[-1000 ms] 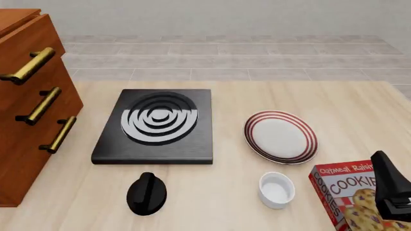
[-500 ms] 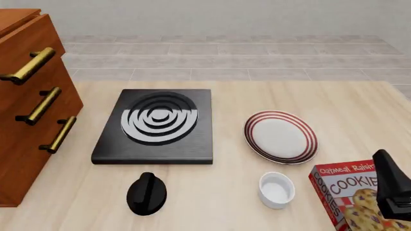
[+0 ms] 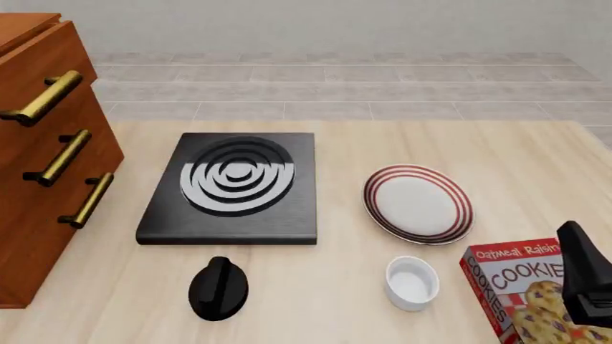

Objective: Pick the akita bowl in the top layer of the wooden cabinet and place it on the plate.

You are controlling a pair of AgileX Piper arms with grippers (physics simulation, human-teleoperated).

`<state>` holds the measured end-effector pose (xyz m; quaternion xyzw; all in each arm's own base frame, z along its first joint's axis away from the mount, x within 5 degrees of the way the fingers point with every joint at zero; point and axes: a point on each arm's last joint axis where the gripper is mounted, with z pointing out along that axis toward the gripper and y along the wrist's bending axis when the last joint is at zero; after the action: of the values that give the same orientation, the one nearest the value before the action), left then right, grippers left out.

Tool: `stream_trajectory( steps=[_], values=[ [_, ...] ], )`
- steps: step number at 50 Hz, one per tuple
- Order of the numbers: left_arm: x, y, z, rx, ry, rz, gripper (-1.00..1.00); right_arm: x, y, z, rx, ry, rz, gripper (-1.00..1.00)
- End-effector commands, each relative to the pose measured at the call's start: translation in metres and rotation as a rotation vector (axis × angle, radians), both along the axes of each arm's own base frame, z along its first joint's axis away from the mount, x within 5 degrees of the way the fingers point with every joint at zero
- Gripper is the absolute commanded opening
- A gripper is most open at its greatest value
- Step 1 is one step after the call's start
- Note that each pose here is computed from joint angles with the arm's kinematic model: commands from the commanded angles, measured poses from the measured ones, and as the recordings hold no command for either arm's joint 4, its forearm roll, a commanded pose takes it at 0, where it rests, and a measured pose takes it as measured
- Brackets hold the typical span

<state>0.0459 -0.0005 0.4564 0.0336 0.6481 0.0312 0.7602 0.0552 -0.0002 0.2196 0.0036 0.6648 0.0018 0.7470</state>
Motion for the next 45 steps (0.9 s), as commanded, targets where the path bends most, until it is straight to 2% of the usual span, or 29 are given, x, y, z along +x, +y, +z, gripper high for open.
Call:
stream_trajectory(
  steps=[1, 8, 10, 12, 16, 18, 22, 25, 30, 36, 41, 45],
  values=[
    [0.019, 0.0, 0.006, 0.022, 0.091, 0.009, 1.0, 0.0, 0.0, 0.0, 0.003, -0.003, 0.001, 1.0],
    [0.024, -0.001, 0.018, 0.005, 0.12, -0.012, 1.0, 0.0, 0.0, 0.001, 0.004, -0.005, 0.0, 1.0],
    [0.024, -0.001, 0.022, -0.042, 0.126, -0.022, 1.0, 0.0, 0.0, 0.001, 0.004, -0.007, -0.004, 1.0],
    [0.024, -0.001, 0.023, -0.017, 0.126, -0.017, 1.0, 0.0, 0.0, 0.002, 0.005, -0.009, -0.007, 1.0],
    [0.031, -0.002, 0.022, -0.058, 0.166, -0.022, 1.0, 0.0, 0.0, 0.002, 0.004, -0.01, -0.005, 1.0],
    [0.03, -0.001, 0.023, -0.047, 0.161, -0.016, 1.0, 0.0, 0.0, 0.002, 0.005, -0.01, -0.005, 1.0],
    [0.038, -0.001, 0.02, -0.054, 0.204, -0.007, 1.0, 0.0, 0.0, 0.002, 0.005, -0.01, -0.008, 1.0],
    [0.047, -0.001, 0.015, -0.096, 0.26, -0.007, 1.0, 0.0, 0.0, 0.002, 0.005, -0.01, -0.006, 1.0],
    [0.047, 0.0, 0.014, -0.058, 0.301, 0.005, 1.0, 0.0, 0.0, 0.002, 0.004, -0.01, -0.005, 1.0],
    [0.048, 0.001, 0.015, -0.06, 0.338, 0.02, 1.0, 0.0, 0.0, 0.003, 0.001, -0.009, -0.004, 1.0],
    [0.055, 0.0, 0.01, -0.068, 0.401, 0.006, 1.0, -0.001, 0.0, 0.004, 0.001, -0.01, -0.005, 1.0],
    [0.058, 0.0, 0.011, -0.054, 0.405, 0.012, 1.0, -0.001, 0.0, 0.004, 0.002, -0.011, -0.005, 1.0]
  ],
)
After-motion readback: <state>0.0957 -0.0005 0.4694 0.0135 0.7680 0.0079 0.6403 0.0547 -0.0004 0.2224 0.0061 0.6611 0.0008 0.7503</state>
